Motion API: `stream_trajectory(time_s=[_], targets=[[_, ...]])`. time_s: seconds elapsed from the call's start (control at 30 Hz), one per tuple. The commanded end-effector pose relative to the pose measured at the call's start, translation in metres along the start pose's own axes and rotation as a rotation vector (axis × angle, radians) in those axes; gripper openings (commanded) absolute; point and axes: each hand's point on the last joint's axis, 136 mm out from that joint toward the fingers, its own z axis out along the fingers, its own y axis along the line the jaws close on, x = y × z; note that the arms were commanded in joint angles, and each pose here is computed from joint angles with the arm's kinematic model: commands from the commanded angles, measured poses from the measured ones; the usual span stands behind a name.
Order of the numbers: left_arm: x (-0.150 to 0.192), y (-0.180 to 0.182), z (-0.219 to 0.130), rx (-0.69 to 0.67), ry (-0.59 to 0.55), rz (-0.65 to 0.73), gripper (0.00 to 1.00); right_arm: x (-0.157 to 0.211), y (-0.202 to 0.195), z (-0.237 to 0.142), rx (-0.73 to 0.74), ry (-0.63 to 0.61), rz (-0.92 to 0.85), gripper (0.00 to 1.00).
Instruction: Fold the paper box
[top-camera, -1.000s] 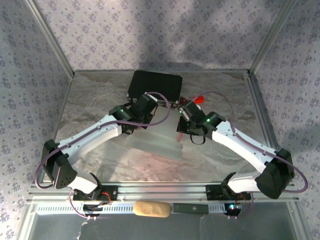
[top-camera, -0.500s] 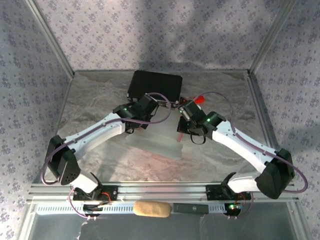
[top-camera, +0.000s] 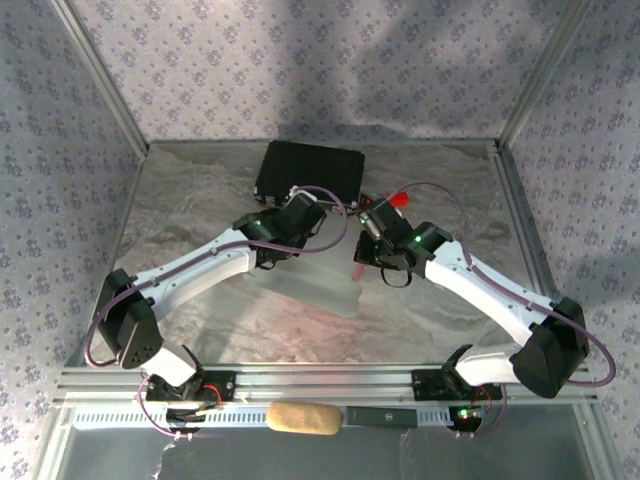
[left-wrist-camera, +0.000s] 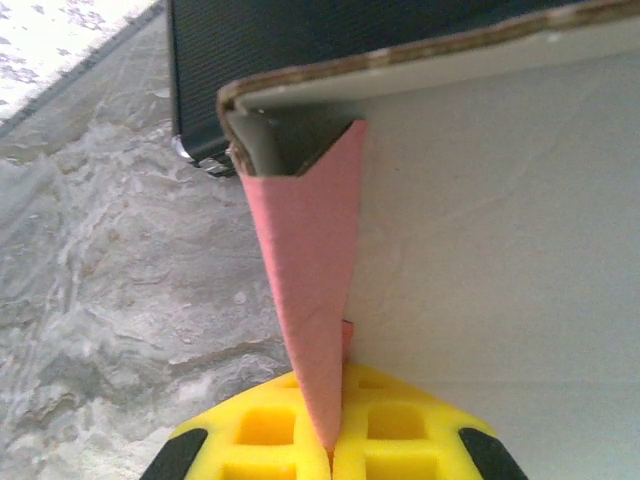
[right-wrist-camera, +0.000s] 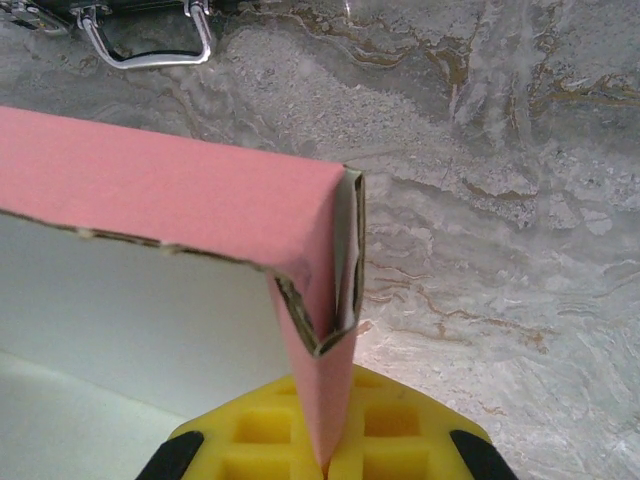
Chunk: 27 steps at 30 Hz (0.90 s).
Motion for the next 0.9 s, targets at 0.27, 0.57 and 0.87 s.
stream_trajectory(time_s=[0.27,0.57,0.87], targets=[[0.005,0.027,-0.017,-0.335,-0.016,-0.027,0.0,-0.003,0.004,-0.007,-0.017,0.001,-0.006,0.0],[-0.012,0.016,-0.046,-0.211,-0.047,-0.133,0.61,0.0,-0.009,0.002,0.007,-0.003,0.048,0.0],[-0.03,0.002,-0.104,0.026,-0.135,-0.319,0.71,-0.002,-0.013,0.016,-0.005,0.001,0.132,0.0]])
